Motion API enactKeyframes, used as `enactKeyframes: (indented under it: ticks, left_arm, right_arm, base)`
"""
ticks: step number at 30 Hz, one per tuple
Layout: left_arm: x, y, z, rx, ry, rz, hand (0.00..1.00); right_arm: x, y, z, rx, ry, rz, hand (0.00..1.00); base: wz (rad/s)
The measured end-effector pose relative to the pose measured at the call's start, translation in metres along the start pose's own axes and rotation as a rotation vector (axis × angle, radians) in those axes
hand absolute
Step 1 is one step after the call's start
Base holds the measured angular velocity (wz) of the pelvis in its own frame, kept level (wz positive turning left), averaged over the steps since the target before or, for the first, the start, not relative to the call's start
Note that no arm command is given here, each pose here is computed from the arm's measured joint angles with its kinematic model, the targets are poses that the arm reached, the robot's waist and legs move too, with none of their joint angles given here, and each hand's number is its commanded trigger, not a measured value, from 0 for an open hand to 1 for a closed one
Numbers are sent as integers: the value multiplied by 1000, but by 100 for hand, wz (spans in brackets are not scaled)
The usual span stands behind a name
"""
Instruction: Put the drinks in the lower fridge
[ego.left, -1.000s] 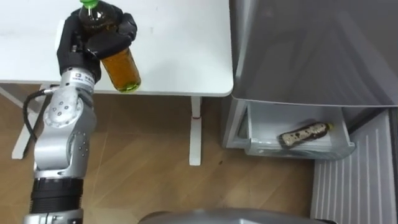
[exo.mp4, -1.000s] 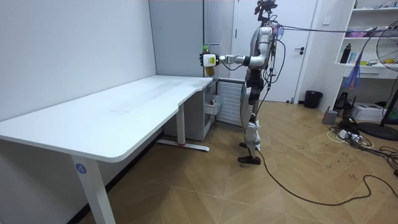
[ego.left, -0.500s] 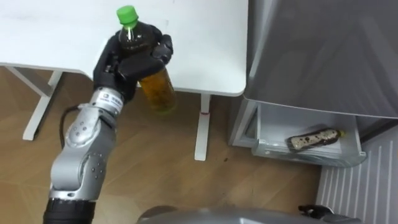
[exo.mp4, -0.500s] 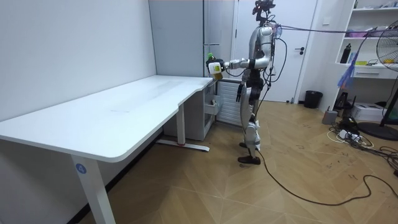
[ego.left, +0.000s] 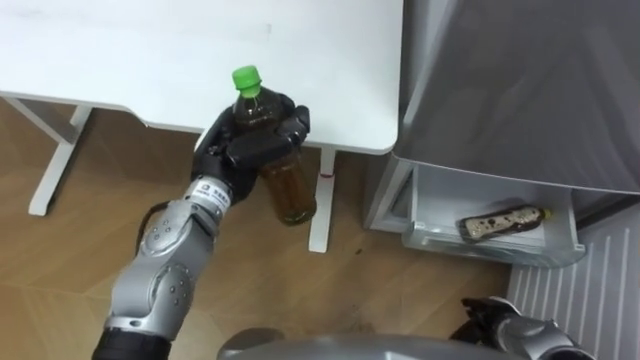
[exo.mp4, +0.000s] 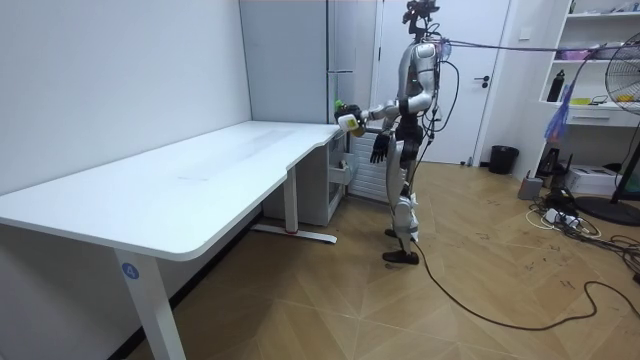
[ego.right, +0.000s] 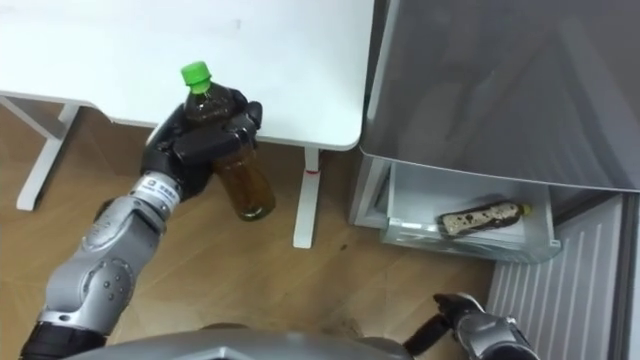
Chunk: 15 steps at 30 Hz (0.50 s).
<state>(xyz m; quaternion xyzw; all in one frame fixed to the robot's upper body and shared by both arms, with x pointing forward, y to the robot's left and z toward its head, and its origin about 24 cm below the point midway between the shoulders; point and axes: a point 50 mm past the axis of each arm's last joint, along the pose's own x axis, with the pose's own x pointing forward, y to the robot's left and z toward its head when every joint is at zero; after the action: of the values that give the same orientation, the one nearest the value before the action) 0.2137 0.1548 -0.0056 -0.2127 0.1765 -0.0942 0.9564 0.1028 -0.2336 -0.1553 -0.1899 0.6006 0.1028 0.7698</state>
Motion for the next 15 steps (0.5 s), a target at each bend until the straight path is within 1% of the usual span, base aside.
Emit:
enactKeyframes:
  ticks: [2, 7, 12, 15]
  left_arm:
    - [0, 0, -1, -4, 4, 0, 100]
    - [0, 1, -7, -3, 28, 1, 100]
    - [0, -2, -10, 6, 44, -14, 100]
    - [0, -3, -10, 8, 47, -18, 100]
  right_arm:
    - [0, 2, 5, 0, -20, 20, 0]
    - [-2, 14, 31, -9, -135, 110, 0]
    - [-16, 19, 67, -55, -319, 179, 0]
    - [-23, 22, 76, -69, -377, 205, 0]
  base:
    - [0]
    - [0]
    - [0]
    - [0]
